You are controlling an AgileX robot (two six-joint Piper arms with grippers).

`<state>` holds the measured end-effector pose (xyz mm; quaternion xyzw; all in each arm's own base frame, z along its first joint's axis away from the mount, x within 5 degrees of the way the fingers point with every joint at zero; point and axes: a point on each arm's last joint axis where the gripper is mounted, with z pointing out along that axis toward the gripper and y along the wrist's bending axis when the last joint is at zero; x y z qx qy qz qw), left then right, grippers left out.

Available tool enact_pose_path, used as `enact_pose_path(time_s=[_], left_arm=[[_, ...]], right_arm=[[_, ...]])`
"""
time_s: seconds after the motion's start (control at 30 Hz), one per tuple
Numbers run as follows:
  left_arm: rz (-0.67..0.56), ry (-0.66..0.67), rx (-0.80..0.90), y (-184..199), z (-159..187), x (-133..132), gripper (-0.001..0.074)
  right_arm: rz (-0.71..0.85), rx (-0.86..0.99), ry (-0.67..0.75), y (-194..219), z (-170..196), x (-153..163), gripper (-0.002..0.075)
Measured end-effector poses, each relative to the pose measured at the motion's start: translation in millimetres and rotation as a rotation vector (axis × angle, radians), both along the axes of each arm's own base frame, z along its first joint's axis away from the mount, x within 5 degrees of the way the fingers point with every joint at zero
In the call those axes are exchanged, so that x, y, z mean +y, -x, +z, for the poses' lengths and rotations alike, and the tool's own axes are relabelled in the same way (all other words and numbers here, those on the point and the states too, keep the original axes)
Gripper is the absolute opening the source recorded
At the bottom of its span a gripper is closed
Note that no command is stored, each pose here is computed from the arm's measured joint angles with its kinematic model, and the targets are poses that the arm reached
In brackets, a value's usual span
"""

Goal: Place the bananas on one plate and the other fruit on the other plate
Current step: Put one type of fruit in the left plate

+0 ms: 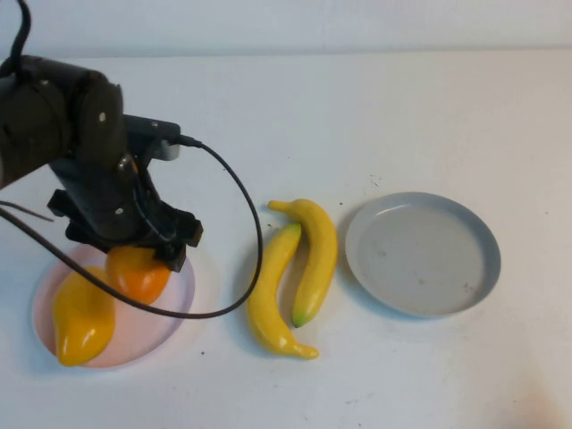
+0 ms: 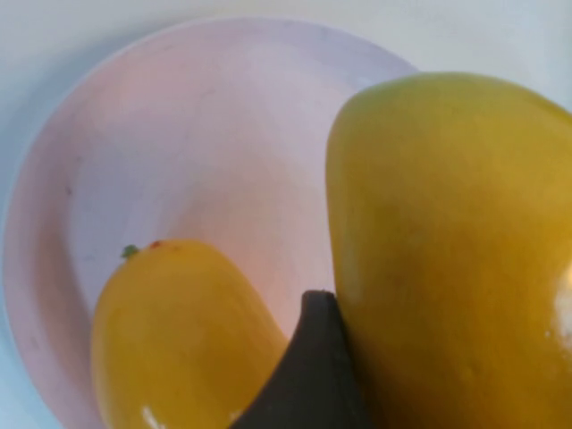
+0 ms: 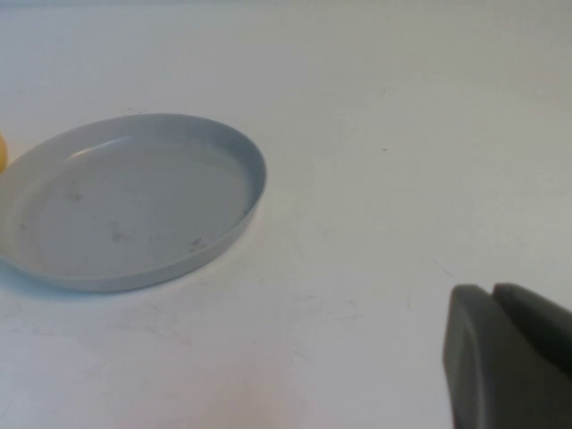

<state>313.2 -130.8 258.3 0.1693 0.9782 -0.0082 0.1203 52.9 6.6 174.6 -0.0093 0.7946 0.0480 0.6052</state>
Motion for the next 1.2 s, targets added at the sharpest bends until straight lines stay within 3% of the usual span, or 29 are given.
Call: enact_pose_path(time_s=[0.53, 0.8, 1.03, 1.13, 1.2], left_arm=[[0.016, -0.011, 0.026, -8.5, -28.9, 2.9, 0.056], [0.026, -0.019, 0.049, -10.1, -33.9, 5.6, 0.0657], [0.03, -0.015, 0.016, -4.8, -19.2, 8.7, 0.066], [0.032, 0.025, -0.073, 8.6, 1.4, 13.2, 0.0598], [0.03, 0.067, -0.162, 25.5, 16.0, 19.1, 0.0482]], right_arm=[[0.0, 0.0, 0.0, 0.0, 0.0, 0.0, -0.0015], [0.0, 0.0, 0.0, 0.0, 0.0, 0.0, -0.0015], [0.0, 0.0, 0.0, 0.0, 0.0, 0.0, -0.0015], [0.0, 0.0, 0.0, 0.0, 0.0, 0.0, -0.0015], [0.0, 0.0, 0.0, 0.0, 0.0, 0.0, -0.0015]])
